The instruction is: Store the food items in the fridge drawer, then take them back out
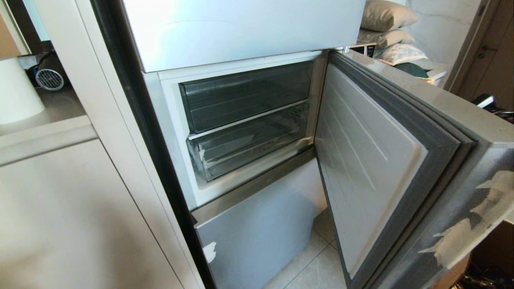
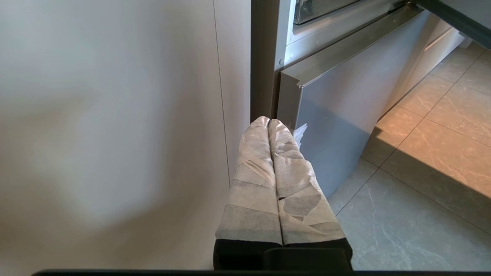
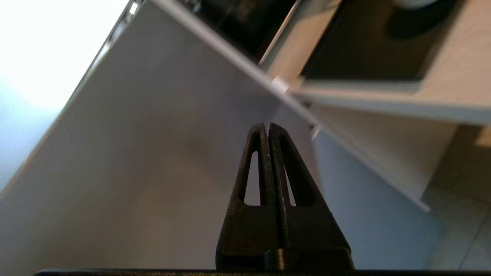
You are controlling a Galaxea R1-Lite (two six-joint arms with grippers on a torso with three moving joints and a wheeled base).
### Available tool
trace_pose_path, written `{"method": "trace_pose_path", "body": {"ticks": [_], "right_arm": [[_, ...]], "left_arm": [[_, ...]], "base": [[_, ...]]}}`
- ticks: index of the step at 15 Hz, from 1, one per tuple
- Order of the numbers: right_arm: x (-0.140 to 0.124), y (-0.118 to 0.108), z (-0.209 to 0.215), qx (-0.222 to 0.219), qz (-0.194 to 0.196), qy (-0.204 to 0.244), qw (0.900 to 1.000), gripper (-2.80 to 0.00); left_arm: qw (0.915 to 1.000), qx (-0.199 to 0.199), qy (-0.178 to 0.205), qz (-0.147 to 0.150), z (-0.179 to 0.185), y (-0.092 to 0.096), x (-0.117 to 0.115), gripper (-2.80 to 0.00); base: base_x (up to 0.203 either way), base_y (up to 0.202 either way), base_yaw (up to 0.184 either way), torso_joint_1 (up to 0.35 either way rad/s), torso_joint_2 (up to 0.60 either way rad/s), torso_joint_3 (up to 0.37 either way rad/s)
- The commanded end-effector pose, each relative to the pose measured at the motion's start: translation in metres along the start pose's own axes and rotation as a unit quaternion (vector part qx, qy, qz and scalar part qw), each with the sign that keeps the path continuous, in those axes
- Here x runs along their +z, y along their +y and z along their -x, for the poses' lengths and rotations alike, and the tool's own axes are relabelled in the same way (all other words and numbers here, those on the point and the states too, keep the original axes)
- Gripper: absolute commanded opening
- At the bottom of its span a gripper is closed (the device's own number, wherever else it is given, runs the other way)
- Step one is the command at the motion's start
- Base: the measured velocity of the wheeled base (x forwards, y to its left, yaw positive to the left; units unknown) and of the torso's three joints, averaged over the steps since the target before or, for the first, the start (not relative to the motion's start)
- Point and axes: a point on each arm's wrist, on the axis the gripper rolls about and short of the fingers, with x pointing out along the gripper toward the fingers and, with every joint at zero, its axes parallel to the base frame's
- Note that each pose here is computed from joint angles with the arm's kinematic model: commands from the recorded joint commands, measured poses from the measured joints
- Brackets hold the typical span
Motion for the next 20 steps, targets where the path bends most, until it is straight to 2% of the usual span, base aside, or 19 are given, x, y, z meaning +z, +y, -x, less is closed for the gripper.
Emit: {"method": "trace_pose_path", "body": {"ticks": [1,5,9,14,16,20], "right_arm": [[-0.03,0.025,-0.002,0.038,-0.002,0.045,0.998,-2.8],[-0.088,0.073,0.004,0.085,0.024,0.098,0.991,-2.8],[-0.16,0.116,0.001,0.118,0.056,0.152,0.98,-2.8],[-0.218,0.151,-0.058,0.158,0.068,0.142,0.975,-2.8],[-0.224,0.151,-0.067,0.159,0.067,0.139,0.975,-2.8],[-0.189,0.158,-0.043,0.177,0.066,0.129,0.973,-2.8]], "left_arm": [[1.0,0.001,0.001,0.0,0.0,0.0,0.0,-2.8],[1.0,0.0,0.001,0.0,0.0,0.0,0.0,-2.8],[1.0,0.0,0.001,0.0,0.0,0.0,0.0,-2.8],[1.0,0.0,0.001,0.0,0.0,0.0,0.0,-2.8],[1.0,0.0,0.001,0.0,0.0,0.0,0.0,-2.8],[1.0,0.0,0.001,0.0,0.0,0.0,0.0,-2.8]], "base": [[0.0,0.0,0.0,0.0,0.0,0.0],[0.0,0.0,0.0,0.0,0.0,0.0],[0.0,0.0,0.0,0.0,0.0,0.0],[0.0,0.0,0.0,0.0,0.0,0.0],[0.0,0.0,0.0,0.0,0.0,0.0],[0.0,0.0,0.0,0.0,0.0,0.0]]}}
